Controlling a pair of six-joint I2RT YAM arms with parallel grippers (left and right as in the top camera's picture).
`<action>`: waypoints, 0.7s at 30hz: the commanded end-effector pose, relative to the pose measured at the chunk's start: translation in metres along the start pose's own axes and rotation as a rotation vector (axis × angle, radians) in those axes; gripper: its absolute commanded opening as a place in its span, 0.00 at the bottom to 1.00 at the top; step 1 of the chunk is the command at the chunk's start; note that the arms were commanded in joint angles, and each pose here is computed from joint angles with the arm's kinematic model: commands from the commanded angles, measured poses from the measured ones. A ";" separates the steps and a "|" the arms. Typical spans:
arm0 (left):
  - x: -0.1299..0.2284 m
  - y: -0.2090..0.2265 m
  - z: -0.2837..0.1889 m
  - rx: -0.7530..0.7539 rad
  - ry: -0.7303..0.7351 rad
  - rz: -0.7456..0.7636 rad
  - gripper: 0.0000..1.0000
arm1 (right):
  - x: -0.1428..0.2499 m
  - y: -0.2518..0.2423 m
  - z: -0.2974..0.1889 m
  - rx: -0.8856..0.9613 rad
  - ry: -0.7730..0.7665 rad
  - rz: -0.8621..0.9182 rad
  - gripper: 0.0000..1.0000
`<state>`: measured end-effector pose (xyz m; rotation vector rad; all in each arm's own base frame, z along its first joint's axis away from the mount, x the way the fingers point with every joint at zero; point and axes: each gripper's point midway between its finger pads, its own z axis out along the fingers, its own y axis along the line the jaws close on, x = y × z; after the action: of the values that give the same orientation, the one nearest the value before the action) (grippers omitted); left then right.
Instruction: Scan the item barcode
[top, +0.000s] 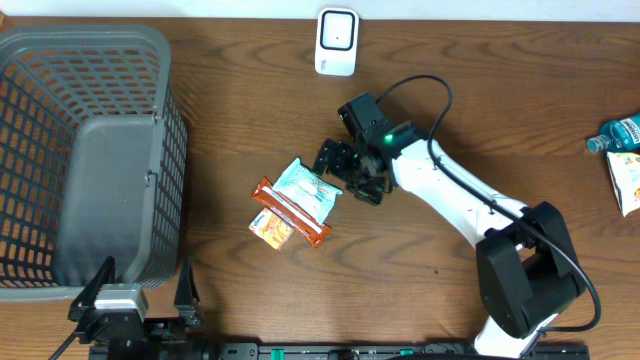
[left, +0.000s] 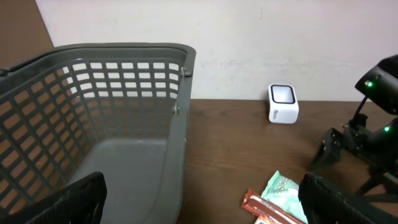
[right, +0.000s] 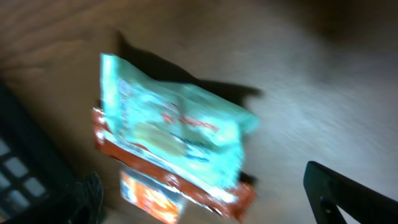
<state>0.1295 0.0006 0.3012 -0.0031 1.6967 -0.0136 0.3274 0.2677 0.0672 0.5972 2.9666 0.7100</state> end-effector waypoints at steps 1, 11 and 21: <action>-0.002 0.000 -0.002 -0.004 -0.011 -0.006 0.98 | 0.013 -0.010 0.024 -0.017 0.035 0.065 0.88; -0.002 0.001 -0.002 -0.004 -0.011 -0.006 0.98 | 0.036 -0.030 0.054 -0.063 0.082 0.129 0.78; -0.002 0.001 -0.002 -0.004 -0.011 -0.006 0.98 | 0.026 -0.030 0.073 -0.080 -0.121 0.069 0.50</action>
<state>0.1294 0.0006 0.3011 -0.0030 1.6975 -0.0135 0.3108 0.2987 0.0158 0.6807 2.8137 0.9302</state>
